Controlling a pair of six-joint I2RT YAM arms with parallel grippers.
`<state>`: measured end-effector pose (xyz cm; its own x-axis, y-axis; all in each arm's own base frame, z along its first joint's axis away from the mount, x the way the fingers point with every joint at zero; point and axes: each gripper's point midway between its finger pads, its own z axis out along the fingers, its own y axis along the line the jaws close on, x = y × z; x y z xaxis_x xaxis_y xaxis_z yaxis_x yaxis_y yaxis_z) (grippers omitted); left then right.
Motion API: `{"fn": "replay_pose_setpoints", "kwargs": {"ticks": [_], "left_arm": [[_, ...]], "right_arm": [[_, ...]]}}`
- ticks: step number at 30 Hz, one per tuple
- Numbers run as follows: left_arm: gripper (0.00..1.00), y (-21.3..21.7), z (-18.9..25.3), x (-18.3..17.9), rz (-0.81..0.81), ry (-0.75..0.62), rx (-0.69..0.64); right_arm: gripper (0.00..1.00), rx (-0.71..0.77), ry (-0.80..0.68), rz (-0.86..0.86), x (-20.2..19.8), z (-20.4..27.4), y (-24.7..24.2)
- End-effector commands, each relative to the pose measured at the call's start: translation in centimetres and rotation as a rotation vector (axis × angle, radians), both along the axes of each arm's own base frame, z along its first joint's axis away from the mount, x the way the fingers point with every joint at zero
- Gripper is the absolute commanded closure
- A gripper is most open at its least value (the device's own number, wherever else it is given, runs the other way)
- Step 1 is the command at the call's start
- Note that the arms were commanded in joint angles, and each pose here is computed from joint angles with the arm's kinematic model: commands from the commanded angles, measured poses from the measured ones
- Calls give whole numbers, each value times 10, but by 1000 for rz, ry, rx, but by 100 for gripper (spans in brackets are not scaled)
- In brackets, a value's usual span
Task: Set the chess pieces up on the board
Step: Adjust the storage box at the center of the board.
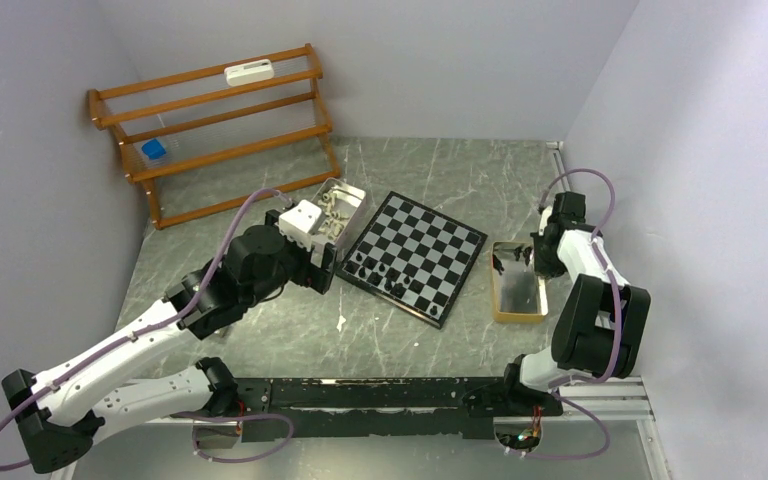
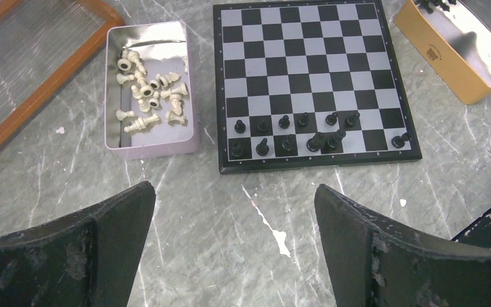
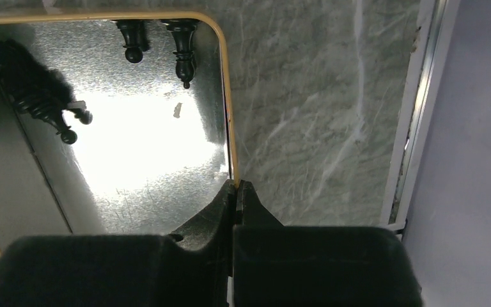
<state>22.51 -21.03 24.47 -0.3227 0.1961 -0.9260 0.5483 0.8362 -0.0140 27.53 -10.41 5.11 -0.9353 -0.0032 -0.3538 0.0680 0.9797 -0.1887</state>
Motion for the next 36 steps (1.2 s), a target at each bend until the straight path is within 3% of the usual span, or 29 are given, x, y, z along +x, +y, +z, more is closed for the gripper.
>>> {"fn": "replay_pose_setpoints", "kwargs": {"ticks": [1,10,18,21,27,36], "left_arm": [[0,-1,4,-4,-21,-15,-11],[0,-3,7,-6,-34,-16,-22],[0,0,11,-7,-25,-26,-30],[0,0,12,-7,-25,-28,-34],[0,-1,13,-9,-37,-25,-39],[0,-7,16,-17,-70,-28,-47]], "right_arm": [[100,15,-41,-103,8,13,-4],[100,-26,-88,-142,8,30,-11],[100,49,-47,-96,9,20,2],[100,56,-38,-163,10,19,0],[100,189,-3,-100,19,28,22],[100,196,28,-194,2,32,24]]}}
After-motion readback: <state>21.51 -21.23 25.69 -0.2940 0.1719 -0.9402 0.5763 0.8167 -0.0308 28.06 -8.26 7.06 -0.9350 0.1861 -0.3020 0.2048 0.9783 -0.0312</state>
